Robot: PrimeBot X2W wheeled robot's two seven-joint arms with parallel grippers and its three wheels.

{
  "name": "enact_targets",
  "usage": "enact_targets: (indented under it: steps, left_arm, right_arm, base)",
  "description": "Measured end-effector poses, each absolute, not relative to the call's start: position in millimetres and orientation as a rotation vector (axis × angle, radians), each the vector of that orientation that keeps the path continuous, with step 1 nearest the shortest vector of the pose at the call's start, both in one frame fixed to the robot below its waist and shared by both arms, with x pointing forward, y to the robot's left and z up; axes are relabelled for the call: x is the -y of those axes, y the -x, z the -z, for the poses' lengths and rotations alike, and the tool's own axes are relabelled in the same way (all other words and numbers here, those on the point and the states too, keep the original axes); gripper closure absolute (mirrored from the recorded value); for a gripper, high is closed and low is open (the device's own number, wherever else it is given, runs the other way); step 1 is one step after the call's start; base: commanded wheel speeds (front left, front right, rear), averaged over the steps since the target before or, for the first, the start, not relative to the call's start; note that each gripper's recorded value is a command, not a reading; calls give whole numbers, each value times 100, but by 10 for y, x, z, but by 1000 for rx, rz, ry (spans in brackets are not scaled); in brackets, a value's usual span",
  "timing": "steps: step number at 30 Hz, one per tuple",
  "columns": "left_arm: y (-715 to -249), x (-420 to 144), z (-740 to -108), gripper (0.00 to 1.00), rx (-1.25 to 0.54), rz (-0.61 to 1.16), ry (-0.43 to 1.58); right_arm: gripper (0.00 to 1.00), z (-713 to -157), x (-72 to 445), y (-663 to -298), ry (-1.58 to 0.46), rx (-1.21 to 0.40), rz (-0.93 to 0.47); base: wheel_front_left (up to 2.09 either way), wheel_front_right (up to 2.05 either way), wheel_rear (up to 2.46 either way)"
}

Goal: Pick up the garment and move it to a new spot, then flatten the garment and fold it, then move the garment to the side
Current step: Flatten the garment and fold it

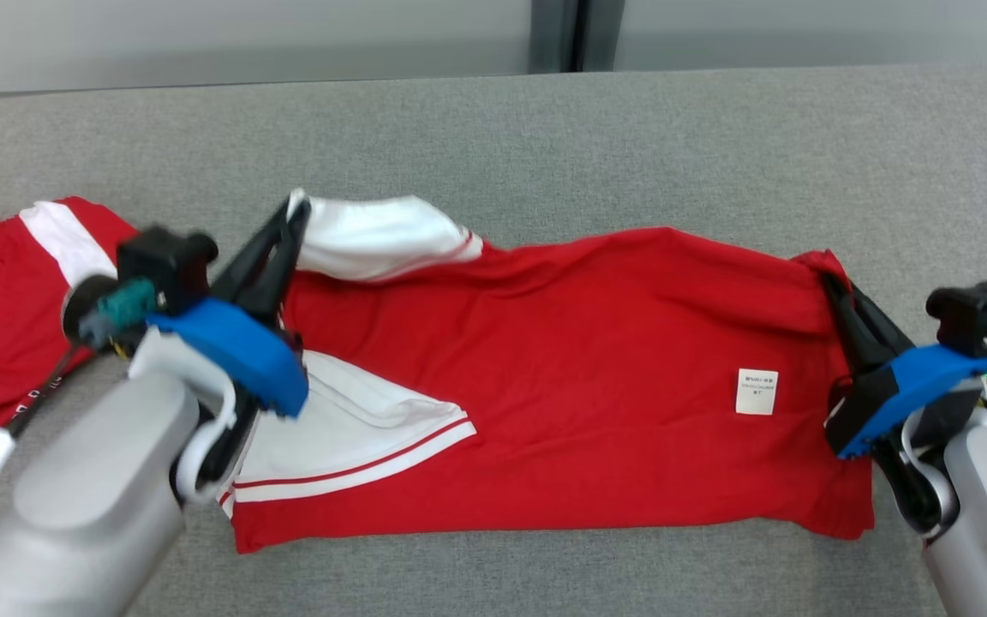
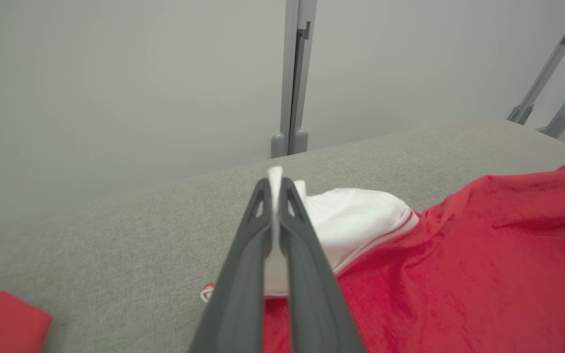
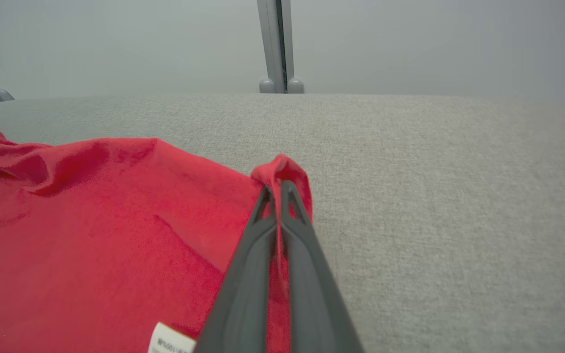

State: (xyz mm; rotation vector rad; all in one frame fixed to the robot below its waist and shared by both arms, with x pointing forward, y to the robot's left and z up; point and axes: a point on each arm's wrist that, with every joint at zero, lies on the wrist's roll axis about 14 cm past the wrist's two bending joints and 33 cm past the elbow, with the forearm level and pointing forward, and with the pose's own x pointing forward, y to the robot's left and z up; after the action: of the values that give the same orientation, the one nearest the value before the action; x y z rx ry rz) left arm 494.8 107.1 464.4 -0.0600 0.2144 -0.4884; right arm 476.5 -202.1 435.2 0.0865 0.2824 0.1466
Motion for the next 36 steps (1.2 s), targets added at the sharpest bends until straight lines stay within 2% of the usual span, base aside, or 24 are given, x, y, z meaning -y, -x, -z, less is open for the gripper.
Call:
enact_targets:
  steps: [9, 19, 20, 21, 22, 27, 31, 36]
  left_arm:
    - [-4328, -1143, -4499, 100, -269, 429, 136]
    - [-4009, -1246, -4296, 100, -342, 359, 159]
    - [-3998, -1261, -4285, 95, -342, 350, 155]
    - [-3997, -1276, -4284, 55, -341, 339, 154]
    - [-4004, -1287, -4303, 0, -332, 329, 155]
    - [-4010, -1298, -4355, 0, -303, 305, 161]
    - [-4167, -1362, -4581, 0, -204, 260, 155]
    - [-4246, -1423, -4819, 0, -88, 196, 151]
  right_arm:
    - [100, -4246, 2012, -4477, -136, -275, -122]
    - [100, -4102, 1970, -4182, -204, -299, -92]
    - [62, -4091, 1969, -4156, -209, -302, -89]
    - [15, -4093, 1968, -4140, -217, -300, -84]
    - [0, -4098, 1969, -4123, -224, -298, -80]
    - [0, -4213, 2040, -4092, -228, -254, -59]
    - [0, -4353, 2114, -4122, -225, -203, -40]
    - [0, -4294, 2170, -4122, -235, -233, -8]
  base:
    - [0, 0, 0]
    - [0, 0, 0]
    - [0, 0, 0]
    - [0, 0, 0]
    - [0, 0, 0]
    - [0, 0, 0]
    - [0, 0, 0]
    - [0, 0, 0]
